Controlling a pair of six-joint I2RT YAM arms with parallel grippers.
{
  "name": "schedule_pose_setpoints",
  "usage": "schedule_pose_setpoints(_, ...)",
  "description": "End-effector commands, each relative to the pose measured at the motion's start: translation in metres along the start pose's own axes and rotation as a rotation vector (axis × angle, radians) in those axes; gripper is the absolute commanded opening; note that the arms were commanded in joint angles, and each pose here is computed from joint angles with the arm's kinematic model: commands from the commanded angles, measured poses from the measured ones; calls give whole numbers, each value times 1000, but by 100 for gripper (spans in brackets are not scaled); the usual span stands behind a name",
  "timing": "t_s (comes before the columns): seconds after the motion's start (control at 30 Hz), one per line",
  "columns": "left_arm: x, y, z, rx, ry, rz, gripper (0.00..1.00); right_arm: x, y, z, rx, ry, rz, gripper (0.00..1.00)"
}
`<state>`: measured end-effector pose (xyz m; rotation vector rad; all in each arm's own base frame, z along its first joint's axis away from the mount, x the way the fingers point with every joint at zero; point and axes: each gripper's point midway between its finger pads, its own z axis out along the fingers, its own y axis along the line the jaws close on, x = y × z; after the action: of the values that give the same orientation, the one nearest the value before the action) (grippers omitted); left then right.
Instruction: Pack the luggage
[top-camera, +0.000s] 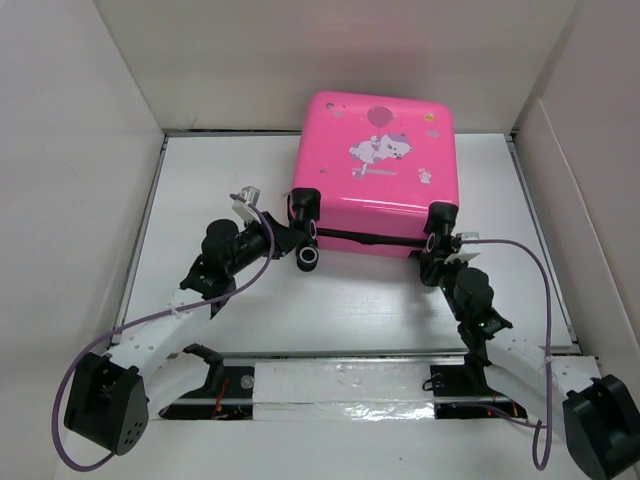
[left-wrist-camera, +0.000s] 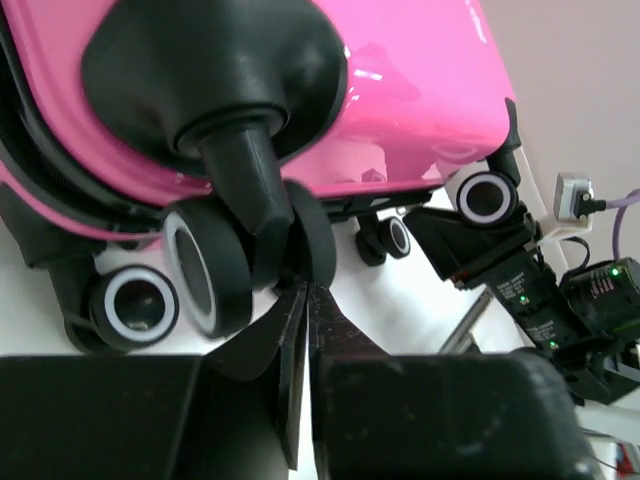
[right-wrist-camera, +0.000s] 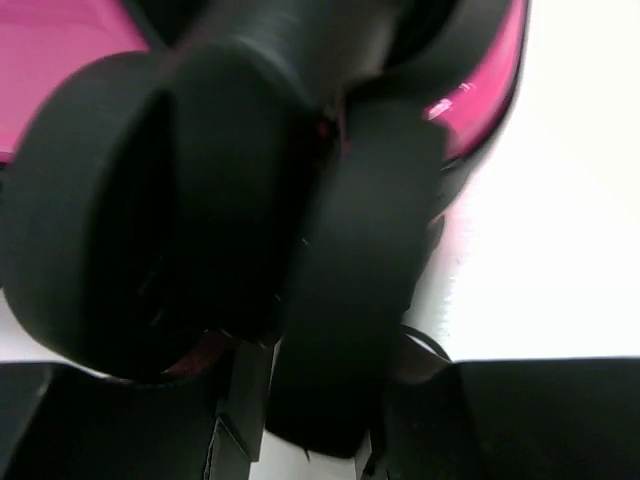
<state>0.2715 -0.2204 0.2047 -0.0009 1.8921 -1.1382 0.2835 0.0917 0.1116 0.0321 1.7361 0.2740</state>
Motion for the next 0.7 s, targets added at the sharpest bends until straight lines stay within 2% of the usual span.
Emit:
schedule_pose_setpoints(0.0,7,-14,-3,76,29,6,0,-42,13,10,-50,-165,8,37)
schedule_pose_setpoints(0.2,8,-13,-3,76,27,2,0,-50,25,17,-107,-218,10,34)
schedule_pose_setpoints(0.23,7,-13,-3,78,25,3,0,-48,23,18,-100,-218,8,30)
schedule_pose_setpoints(0.27,8,-13,-3,77,26,4,0,-55,21,18,-83,-247,14,21)
schedule_pose_setpoints(0.33,8,-12,-2,75,26,3,0,-57,19,18,-62,-256,13,17)
schedule_pose_setpoints(0.37,7,-13,-2,77,24,5,0,-59,16,18,-48,-263,11,10)
schedule_pose_setpoints(0.47,5,-13,0,80,14,1,0,-62,16,15,-41,-276,12,0)
schedule_pose_setpoints(0.67,1,-17,9,118,4,-22,0,-47,56,11,-161,-237,22,0)
